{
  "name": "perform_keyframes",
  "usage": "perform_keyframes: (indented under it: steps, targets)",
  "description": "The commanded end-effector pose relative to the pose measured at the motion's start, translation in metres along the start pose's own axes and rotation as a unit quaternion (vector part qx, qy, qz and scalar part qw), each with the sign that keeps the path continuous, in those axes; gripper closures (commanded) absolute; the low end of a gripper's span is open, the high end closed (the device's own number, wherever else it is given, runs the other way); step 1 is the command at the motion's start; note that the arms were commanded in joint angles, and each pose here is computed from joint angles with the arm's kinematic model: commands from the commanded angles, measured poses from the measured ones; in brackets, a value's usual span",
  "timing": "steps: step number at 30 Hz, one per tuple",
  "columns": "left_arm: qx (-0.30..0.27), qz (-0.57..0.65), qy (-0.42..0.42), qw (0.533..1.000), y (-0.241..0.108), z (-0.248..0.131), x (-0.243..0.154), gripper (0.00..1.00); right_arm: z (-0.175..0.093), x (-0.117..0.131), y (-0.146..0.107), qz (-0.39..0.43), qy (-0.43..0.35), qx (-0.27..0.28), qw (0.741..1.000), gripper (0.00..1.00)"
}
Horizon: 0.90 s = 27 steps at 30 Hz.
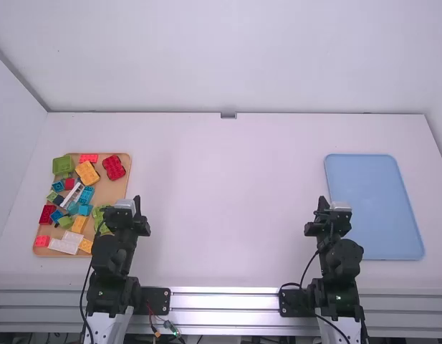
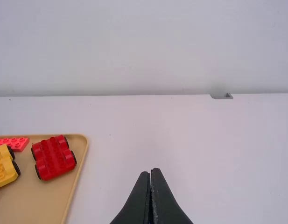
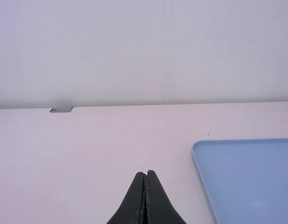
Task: Assemble lego blocks to make yellow taxi
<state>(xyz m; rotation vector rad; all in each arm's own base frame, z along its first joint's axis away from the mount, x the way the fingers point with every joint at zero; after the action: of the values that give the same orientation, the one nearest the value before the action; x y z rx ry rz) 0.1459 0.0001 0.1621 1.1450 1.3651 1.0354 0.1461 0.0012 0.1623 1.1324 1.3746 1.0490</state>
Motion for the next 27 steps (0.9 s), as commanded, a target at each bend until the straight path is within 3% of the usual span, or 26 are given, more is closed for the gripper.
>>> perform_keyframes:
  steps: [1,14,27]
  targets:
    - [0.000,0.000,0.000,1.000,0.000,0.000,0.000,1.00,0.000,0.000,0.000,-0.001,-0.001,0.000,1.000,1.00]
    - [0.010,-0.001,0.003,1.000,0.012,0.000,-0.002,0.93,0.001,-0.002,0.011,-0.005,0.002,0.009,1.000,0.93]
    - [0.050,-0.002,0.026,0.998,0.054,0.006,-0.006,0.74,0.010,-0.004,0.053,-0.022,0.030,0.047,0.998,0.74]
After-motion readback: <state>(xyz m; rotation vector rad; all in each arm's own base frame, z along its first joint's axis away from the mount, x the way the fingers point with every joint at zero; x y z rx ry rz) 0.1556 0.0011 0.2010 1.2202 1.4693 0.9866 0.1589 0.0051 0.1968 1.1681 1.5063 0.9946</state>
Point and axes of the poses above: each hand's point on the last joint's axis, 136 mm out from that joint toward the fingers, its own z axis out along the fingers, its own x axis along the line the jaws close on, y = z × x, the point moved 10 cm from there along -z, back along the fingers, and after that the axes turned 10 degrees about -z, right-handed, at the moved point
